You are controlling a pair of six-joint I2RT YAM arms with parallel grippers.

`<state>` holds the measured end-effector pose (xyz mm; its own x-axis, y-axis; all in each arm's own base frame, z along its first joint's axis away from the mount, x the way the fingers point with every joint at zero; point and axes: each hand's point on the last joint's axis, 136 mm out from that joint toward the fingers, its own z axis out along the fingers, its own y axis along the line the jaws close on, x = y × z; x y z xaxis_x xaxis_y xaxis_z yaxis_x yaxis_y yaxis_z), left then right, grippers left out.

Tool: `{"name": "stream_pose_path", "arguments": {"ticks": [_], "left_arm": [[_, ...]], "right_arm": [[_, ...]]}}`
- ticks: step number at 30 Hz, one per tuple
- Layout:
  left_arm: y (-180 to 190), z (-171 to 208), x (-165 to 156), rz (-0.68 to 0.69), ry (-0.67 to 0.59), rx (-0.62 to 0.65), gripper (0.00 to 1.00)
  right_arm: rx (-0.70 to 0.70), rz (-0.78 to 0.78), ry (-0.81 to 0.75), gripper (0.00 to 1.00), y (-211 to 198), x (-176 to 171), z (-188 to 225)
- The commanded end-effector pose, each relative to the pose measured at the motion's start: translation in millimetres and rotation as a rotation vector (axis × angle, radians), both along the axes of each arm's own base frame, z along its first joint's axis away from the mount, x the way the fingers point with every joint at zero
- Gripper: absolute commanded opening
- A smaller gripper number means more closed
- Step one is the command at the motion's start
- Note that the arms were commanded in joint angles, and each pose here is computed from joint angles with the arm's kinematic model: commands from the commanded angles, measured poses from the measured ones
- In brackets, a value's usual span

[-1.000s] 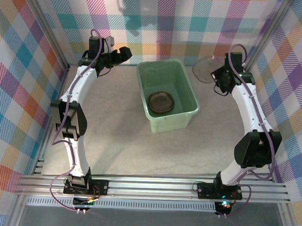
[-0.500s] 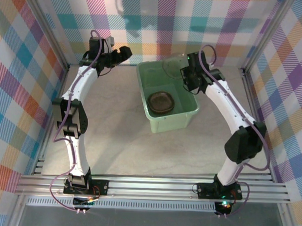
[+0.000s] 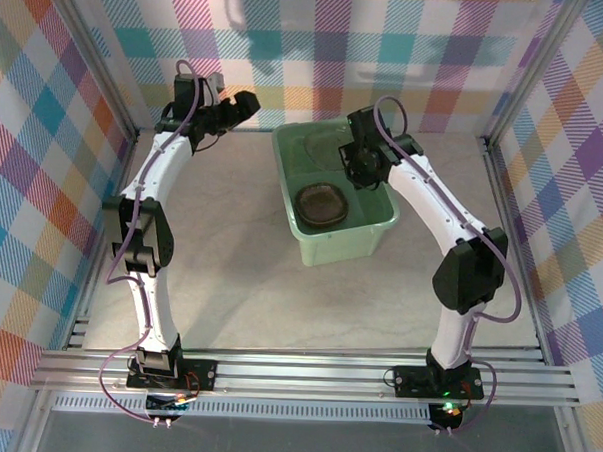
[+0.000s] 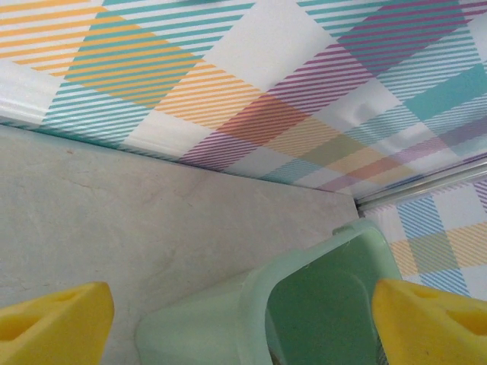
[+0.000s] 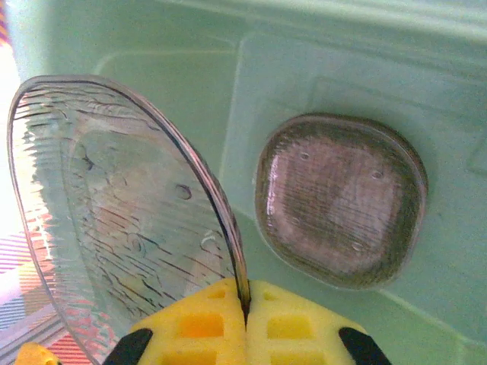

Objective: Place the plates into the plastic bin on the countertop

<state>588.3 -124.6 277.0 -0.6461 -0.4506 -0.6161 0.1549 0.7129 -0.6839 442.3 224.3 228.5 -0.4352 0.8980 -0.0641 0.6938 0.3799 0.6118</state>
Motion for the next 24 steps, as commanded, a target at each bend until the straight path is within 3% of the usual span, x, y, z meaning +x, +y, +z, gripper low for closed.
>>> {"name": "stream_pose_path", "arguments": {"ticks": [1,24], "left_arm": [[3,2,-4,-0.006,-0.008,-0.012,0.88],[24,-24,-16,0.033,0.069,0.008,0.88]], "right_arm": [[0.009,0.010,0.066,0.00,9,-11,-12],[-0.051,0.071,0.321,0.00,24,-45,-98]]}}
